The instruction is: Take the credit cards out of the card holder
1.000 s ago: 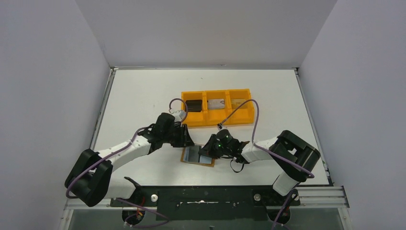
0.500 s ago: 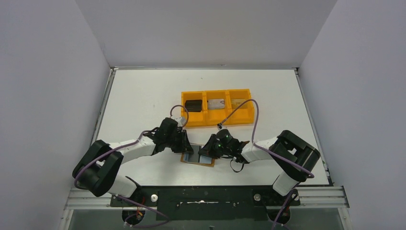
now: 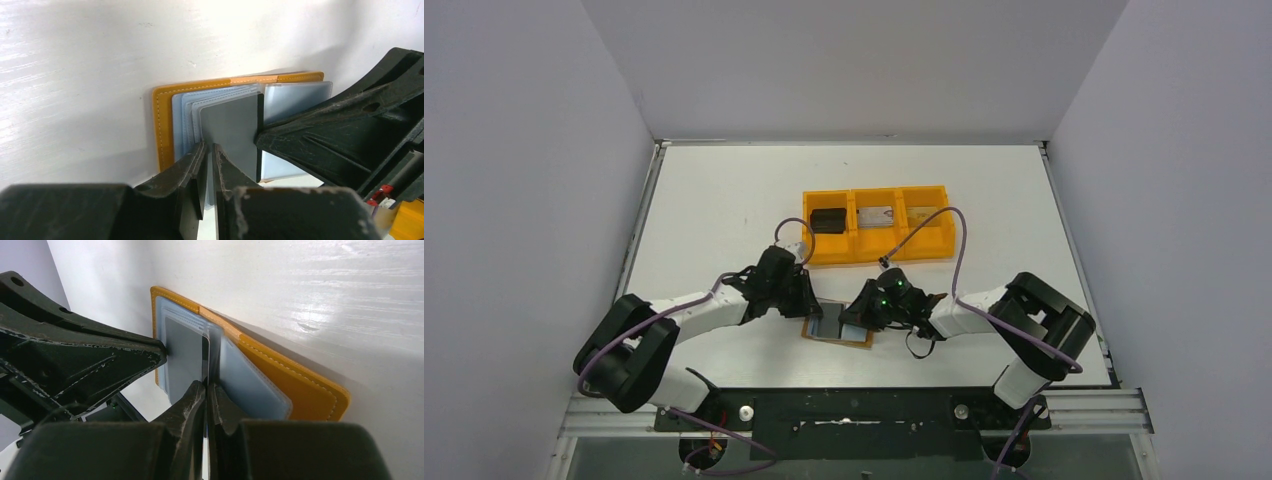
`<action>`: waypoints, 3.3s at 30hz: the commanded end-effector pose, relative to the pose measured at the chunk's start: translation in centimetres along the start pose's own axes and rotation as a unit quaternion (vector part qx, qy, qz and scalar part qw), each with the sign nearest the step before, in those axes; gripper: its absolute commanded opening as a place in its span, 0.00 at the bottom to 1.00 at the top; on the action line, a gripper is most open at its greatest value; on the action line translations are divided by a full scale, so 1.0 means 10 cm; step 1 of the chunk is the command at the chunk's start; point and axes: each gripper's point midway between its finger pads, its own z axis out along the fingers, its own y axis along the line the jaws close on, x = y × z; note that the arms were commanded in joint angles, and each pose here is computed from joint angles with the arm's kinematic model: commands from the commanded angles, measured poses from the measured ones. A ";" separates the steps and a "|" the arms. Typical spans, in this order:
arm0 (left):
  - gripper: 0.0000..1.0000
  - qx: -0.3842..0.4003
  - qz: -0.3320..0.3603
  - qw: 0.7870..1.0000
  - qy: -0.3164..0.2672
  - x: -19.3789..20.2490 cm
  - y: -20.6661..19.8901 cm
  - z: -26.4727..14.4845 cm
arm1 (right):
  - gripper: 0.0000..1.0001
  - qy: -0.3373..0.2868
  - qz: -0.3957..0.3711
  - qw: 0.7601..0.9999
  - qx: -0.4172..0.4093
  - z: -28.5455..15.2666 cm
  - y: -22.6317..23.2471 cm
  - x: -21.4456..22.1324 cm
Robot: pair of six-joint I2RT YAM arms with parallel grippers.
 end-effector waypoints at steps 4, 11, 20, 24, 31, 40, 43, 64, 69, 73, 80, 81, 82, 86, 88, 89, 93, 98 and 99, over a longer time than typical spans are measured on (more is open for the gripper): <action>0.09 -0.082 0.012 0.996 0.032 0.21 0.40 0.00 | 0.00 -0.018 0.010 1.000 -0.002 -0.13 0.03 -0.10; 0.08 -0.078 0.014 0.996 0.035 0.21 0.38 0.01 | 0.00 -0.011 0.007 1.000 0.009 -0.18 -0.04 -0.10; 0.17 -0.014 0.026 0.999 -0.028 -0.14 -0.06 -0.19 | 0.00 0.001 0.001 0.999 0.036 -0.02 -0.15 -0.08; 0.28 -0.029 0.056 0.997 -0.045 -0.23 -0.09 -0.26 | 0.00 0.001 -0.003 0.999 0.050 0.00 -0.21 -0.07; 0.42 -0.102 0.095 0.990 -0.024 -0.21 -0.01 -0.16 | 0.00 -0.001 -0.014 0.998 0.058 -0.01 -0.19 -0.09; 0.42 -0.176 0.119 0.977 0.006 -0.04 0.17 0.02 | 0.00 -0.008 -0.020 0.998 0.061 -0.05 -0.17 -0.12; 0.37 -0.191 0.126 0.973 0.014 0.01 0.23 0.04 | 0.00 -0.009 -0.020 0.998 0.054 -0.07 -0.14 -0.12; 0.26 -0.229 0.140 0.963 0.028 0.22 0.46 0.03 | 0.02 -0.007 0.001 0.999 0.036 -0.23 -0.11 -0.16; 0.26 -0.229 0.133 0.964 0.025 0.24 0.47 0.03 | 0.01 0.005 0.003 0.999 0.042 -0.28 -0.19 -0.13; 0.25 -0.228 0.131 0.965 0.019 0.22 0.46 0.01 | 0.02 -0.006 -0.002 0.995 0.096 -0.35 -0.39 -0.16; 0.26 -0.216 0.131 0.968 0.002 0.12 0.34 -0.04 | 0.01 -0.005 -0.036 0.992 0.123 -0.43 -0.51 -0.14; 0.28 -0.213 0.130 0.968 -0.004 0.08 0.30 -0.06 | 0.01 -0.009 -0.043 0.989 0.143 -0.44 -0.55 -0.16; 0.31 -0.209 0.131 0.969 -0.011 0.03 0.25 -0.08 | 0.01 -0.009 -0.050 0.984 0.173 -0.48 -0.63 -0.16; 0.40 -0.155 0.132 0.978 -0.047 -0.21 -0.13 -0.19 | 0.01 -0.013 -0.056 0.986 0.156 -0.44 -0.56 -0.18; 0.43 -0.117 0.140 0.981 -0.062 -0.28 -0.35 -0.23 | 0.01 -0.009 -0.049 0.988 0.144 -0.40 -0.55 -0.15; 0.44 -0.103 0.144 0.982 -0.063 -0.30 -0.43 -0.24 | 0.01 -0.007 -0.047 0.989 0.143 -0.38 -0.56 -0.14; 0.46 -0.069 0.169 0.982 -0.044 -0.26 -0.61 -0.19 | 0.00 -0.011 -0.041 0.989 0.142 -0.37 -0.57 -0.14; 0.46 -0.053 0.200 0.978 -0.006 -0.06 -0.67 0.00 | 0.00 -0.013 -0.044 0.990 0.134 -0.38 -0.53 -0.15; 0.46 -0.059 0.205 0.977 0.000 -0.03 -0.65 0.04 | 0.00 -0.012 -0.043 0.990 0.131 -0.38 -0.52 -0.14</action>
